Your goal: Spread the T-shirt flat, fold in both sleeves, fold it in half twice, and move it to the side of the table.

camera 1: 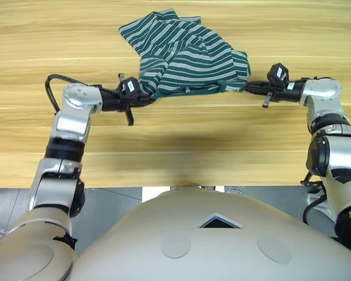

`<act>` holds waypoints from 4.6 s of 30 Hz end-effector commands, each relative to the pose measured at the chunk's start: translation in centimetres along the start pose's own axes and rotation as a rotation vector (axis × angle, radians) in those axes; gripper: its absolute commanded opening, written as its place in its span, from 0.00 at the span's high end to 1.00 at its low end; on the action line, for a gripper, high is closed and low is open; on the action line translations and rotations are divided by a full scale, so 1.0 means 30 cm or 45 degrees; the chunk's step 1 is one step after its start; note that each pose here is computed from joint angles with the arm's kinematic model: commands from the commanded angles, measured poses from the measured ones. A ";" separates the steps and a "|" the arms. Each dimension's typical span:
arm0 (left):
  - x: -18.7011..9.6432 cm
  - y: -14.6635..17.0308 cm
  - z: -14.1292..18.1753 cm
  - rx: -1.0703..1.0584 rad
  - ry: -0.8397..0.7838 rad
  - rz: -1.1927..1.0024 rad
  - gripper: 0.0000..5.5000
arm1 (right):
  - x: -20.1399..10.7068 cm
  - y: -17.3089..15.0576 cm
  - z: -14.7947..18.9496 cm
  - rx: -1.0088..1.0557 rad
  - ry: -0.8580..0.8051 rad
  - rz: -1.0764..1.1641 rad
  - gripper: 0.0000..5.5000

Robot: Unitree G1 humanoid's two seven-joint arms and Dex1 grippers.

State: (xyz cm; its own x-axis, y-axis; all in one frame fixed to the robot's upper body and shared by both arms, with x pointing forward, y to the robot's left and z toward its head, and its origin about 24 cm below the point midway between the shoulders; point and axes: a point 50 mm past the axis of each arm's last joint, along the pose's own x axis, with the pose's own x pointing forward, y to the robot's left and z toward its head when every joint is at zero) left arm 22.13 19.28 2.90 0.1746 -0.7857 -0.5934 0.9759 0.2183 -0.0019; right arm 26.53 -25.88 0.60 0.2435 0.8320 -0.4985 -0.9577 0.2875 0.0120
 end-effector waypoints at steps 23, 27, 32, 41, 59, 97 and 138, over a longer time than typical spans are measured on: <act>-0.055 -0.271 0.076 -0.005 0.203 -0.190 0.77 | -0.079 0.243 0.018 -0.293 0.222 0.588 0.73; -0.125 -0.222 0.131 -0.032 0.096 -0.096 0.63 | -0.087 0.208 0.091 -0.273 0.042 0.553 0.61; -0.204 -0.067 0.122 -0.081 -0.003 0.247 0.49 | 0.005 0.054 0.184 -0.252 -0.194 0.252 0.61; 0.004 0.233 0.189 0.030 -0.219 0.560 0.40 | 0.257 -0.037 0.206 -0.319 -0.022 -0.073 0.61; -0.075 0.108 0.144 -0.175 -0.638 0.849 0.40 | 0.371 0.046 0.042 0.053 0.364 0.193 0.61; -0.008 -0.414 -0.295 -1.257 -0.403 0.998 0.73 | 0.377 0.015 0.045 0.138 0.158 -0.173 0.61; 0.120 -0.313 -0.121 -1.123 -0.466 0.456 1.00 | 0.285 0.128 0.090 -0.349 -0.103 0.429 0.61</act>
State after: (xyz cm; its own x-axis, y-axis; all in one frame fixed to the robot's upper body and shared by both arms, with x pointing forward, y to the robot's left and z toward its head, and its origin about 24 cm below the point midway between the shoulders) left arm 12.91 16.28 -1.76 0.6372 -0.6862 -0.3509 0.4351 0.6961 -0.5711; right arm 25.85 -15.61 -1.84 -0.0394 0.8922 -0.4499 -0.9946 -0.0781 -0.0678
